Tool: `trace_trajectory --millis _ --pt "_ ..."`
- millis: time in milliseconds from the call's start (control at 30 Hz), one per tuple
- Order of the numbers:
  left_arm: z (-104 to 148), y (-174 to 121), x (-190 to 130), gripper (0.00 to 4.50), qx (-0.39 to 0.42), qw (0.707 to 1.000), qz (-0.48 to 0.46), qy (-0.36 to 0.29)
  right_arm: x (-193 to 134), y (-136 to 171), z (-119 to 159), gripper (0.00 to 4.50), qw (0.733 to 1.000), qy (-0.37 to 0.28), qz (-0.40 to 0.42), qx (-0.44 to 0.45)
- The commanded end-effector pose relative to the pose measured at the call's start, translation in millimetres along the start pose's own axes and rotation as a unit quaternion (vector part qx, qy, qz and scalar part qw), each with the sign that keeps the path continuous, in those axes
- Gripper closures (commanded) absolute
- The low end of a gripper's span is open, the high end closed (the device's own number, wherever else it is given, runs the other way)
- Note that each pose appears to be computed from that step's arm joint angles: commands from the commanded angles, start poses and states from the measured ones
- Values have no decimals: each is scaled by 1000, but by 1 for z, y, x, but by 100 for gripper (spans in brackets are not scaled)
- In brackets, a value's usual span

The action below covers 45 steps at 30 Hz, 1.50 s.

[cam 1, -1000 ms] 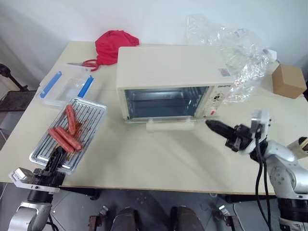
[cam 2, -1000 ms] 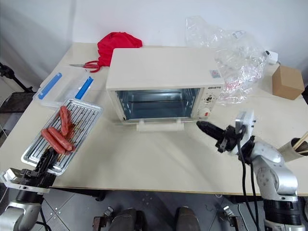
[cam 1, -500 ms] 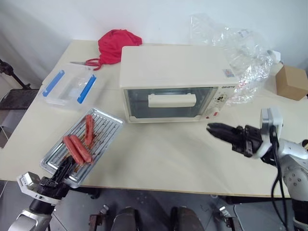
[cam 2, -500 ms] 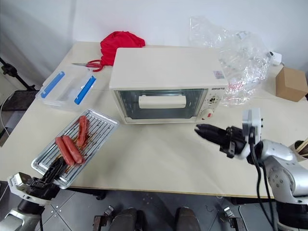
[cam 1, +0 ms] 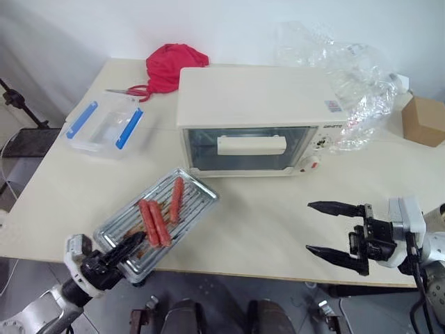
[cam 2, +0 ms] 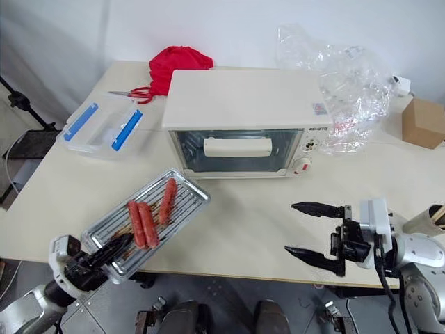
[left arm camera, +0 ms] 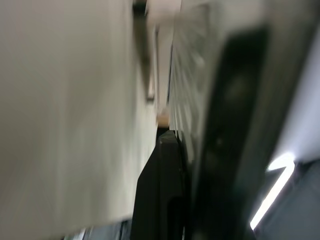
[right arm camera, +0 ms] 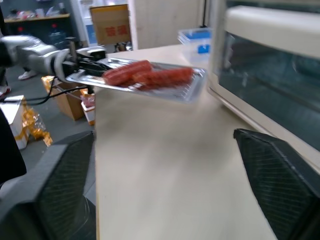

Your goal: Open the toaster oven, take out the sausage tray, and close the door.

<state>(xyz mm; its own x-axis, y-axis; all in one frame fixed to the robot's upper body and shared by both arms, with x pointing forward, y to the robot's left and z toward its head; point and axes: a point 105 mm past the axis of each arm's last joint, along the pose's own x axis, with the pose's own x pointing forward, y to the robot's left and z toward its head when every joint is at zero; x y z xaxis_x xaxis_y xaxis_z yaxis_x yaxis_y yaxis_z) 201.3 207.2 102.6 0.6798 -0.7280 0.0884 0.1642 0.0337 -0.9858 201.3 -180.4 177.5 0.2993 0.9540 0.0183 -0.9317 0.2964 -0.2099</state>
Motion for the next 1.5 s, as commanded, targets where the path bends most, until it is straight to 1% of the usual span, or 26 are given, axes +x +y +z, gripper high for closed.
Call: trace_trajectory --millis 33,67,167,233,400,600,800,900,1000,1133,1333,1500 --pt "-12 -11 17 450 5 997 -26 69 1 6 12 3 1000 -6 -2 -30" --pt "-11 -12 21 450 5 997 -35 74 1 8 12 3 1000 -4 -7 -30" --pt "-10 -17 37 450 8 992 -46 116 1 13 11 3 999 6 -20 -32" --pt "-7 -17 41 450 7 991 -46 125 0 14 10 3 999 11 -25 -30" --pt "-3 -15 38 450 1 992 -43 115 1 15 10 3 999 15 -31 -30" --pt "-13 -15 30 450 -4 990 -37 137 -2 16 10 3 999 19 -35 -31" --pt "-19 -16 35 450 18 980 -14 199 -8 22 8 3 999 27 -32 -26" --pt "-29 -13 40 450 43 961 8 274 -12 27 5 3 999 36 -31 -23" --pt "-31 -10 49 450 59 947 18 315 -16 32 4 3 998 43 -34 -21" --pt "-24 -5 65 450 75 941 16 331 -19 35 2 3 998 47 -42 -22" --pt "-23 1 101 450 83 922 16 377 -24 41 1 3 997 52 -47 -19" --pt "-24 6 115 450 81 914 29 396 -29 43 0 3 997 58 -55 -16"
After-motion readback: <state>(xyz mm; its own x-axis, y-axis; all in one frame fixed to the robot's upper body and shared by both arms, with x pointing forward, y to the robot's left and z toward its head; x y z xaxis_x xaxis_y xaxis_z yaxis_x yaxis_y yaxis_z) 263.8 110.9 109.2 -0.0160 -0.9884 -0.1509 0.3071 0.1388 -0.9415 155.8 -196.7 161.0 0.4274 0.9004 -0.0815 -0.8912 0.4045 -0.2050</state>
